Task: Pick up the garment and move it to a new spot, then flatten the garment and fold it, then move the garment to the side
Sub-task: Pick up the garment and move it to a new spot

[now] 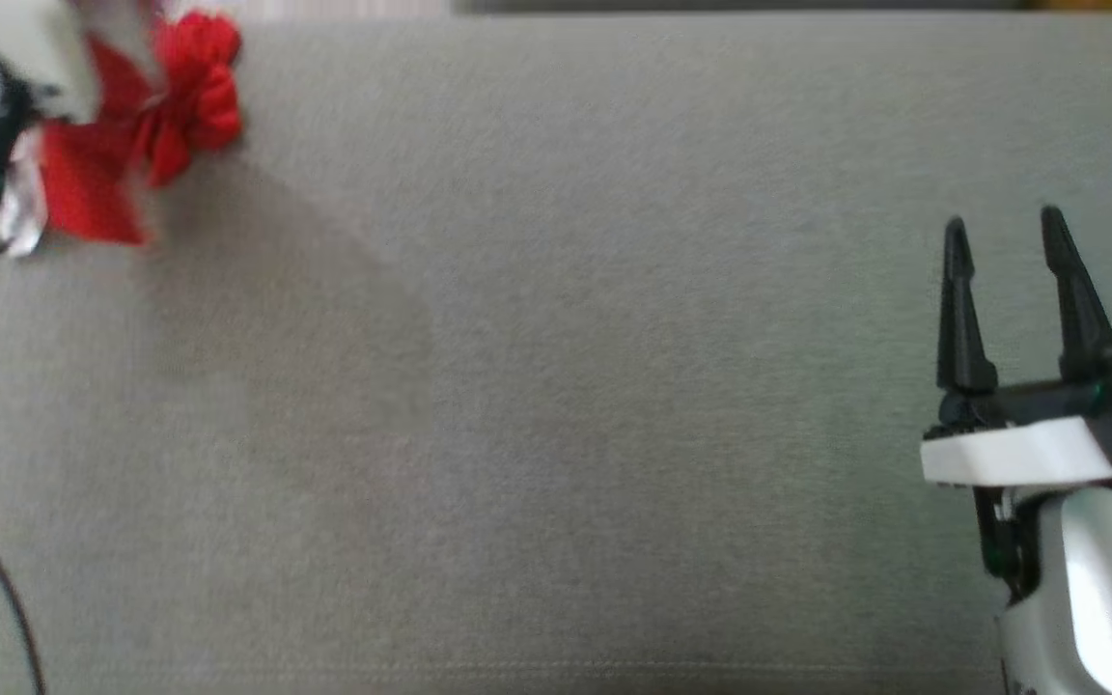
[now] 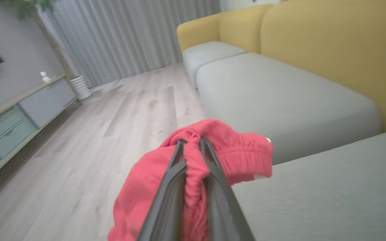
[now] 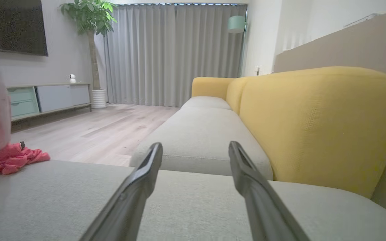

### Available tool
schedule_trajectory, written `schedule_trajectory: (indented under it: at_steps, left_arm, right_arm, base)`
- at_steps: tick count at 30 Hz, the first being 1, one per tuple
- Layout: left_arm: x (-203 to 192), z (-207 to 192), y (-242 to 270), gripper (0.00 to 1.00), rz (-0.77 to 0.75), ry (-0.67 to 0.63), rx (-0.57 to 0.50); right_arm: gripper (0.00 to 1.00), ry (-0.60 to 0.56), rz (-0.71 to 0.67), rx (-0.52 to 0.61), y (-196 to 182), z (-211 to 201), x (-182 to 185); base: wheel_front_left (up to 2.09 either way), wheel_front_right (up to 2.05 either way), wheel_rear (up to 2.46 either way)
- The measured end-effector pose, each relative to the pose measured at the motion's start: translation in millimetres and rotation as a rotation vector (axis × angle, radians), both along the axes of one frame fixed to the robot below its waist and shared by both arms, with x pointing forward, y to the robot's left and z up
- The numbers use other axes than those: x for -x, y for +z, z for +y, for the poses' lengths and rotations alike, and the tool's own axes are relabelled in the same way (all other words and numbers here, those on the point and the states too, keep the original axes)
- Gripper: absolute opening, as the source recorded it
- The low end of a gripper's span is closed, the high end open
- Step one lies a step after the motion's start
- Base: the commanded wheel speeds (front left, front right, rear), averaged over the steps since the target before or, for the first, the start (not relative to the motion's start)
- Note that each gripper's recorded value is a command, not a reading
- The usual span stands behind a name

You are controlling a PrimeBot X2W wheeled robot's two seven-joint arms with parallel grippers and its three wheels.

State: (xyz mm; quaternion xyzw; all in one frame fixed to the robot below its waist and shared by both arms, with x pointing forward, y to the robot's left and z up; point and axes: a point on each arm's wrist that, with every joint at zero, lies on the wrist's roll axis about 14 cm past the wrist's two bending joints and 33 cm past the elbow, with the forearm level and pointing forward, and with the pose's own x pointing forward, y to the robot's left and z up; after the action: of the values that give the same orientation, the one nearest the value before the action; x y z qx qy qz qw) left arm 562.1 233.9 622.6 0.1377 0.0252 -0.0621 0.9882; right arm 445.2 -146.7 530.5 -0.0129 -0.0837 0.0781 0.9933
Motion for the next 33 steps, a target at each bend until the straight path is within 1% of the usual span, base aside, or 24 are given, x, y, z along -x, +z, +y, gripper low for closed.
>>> schedule_trajectory:
  at_steps: [3,5,8,11,14,16,18,20,24,26,29,33]
  left_arm:
    - [5,-59,26,0.0,-0.045,-0.141,0.022]
    - [12,-107,41,0.0,-0.066,-0.258,0.048]
    - [32,-180,63,0.0,-0.101,-0.444,0.122]
    - [58,-242,82,0.0,-0.119,-0.615,0.255]
    - [82,-288,71,0.0,-0.065,-0.743,0.357]
    - [92,-307,45,0.0,0.009,-0.783,0.418]
    - [95,-314,10,0.0,0.098,-0.778,0.483]
    - [96,-314,-36,0.0,0.205,-0.736,0.529]
    - [105,-298,-134,0.0,0.406,-0.623,0.534]
    - [112,-286,-174,0.0,0.481,-0.562,0.528]
    - [120,-271,-210,0.0,0.541,-0.501,0.515]
    - [120,-247,-225,0.0,0.526,-0.424,0.505]
  right_arm:
    - [1.0,-0.055,-0.005,-0.012,6,-20,16]
    - [1.0,-0.096,-0.01,-0.018,9,-35,27]
    - [1.0,-0.165,-0.02,-0.022,13,-59,42]
    - [1.0,-0.225,-0.031,-0.022,18,-80,55]
    - [1.0,-0.269,-0.033,-0.026,19,-95,65]
    - [1.0,-0.288,-0.024,-0.026,16,-101,69]
    - [1.0,-0.299,-0.009,-0.029,10,-105,69]
    - [1.0,-0.306,0.009,-0.032,4,-107,68]
    - [1.0,-0.315,0.045,-0.033,-8,-109,63]
    - [1.0,-0.317,0.055,-0.029,-12,-110,60]
    - [1.0,-0.319,0.064,-0.025,-15,-111,55]
    - [1.0,-0.305,0.067,-0.028,-18,-107,50]
  base:
    - [0.0,0.0,0.0]
    - [0.0,0.0,0.0]
    - [0.0,0.0,0.0]
    - [0.0,0.0,0.0]
    - [0.0,0.0,0.0]
    - [0.0,0.0,0.0]
    - [0.0,0.0,0.0]
    - [0.0,0.0,0.0]
    - [0.0,0.0,0.0]
    - [0.0,0.0,0.0]
    - [0.0,0.0,0.0]
    - [0.0,0.0,0.0]
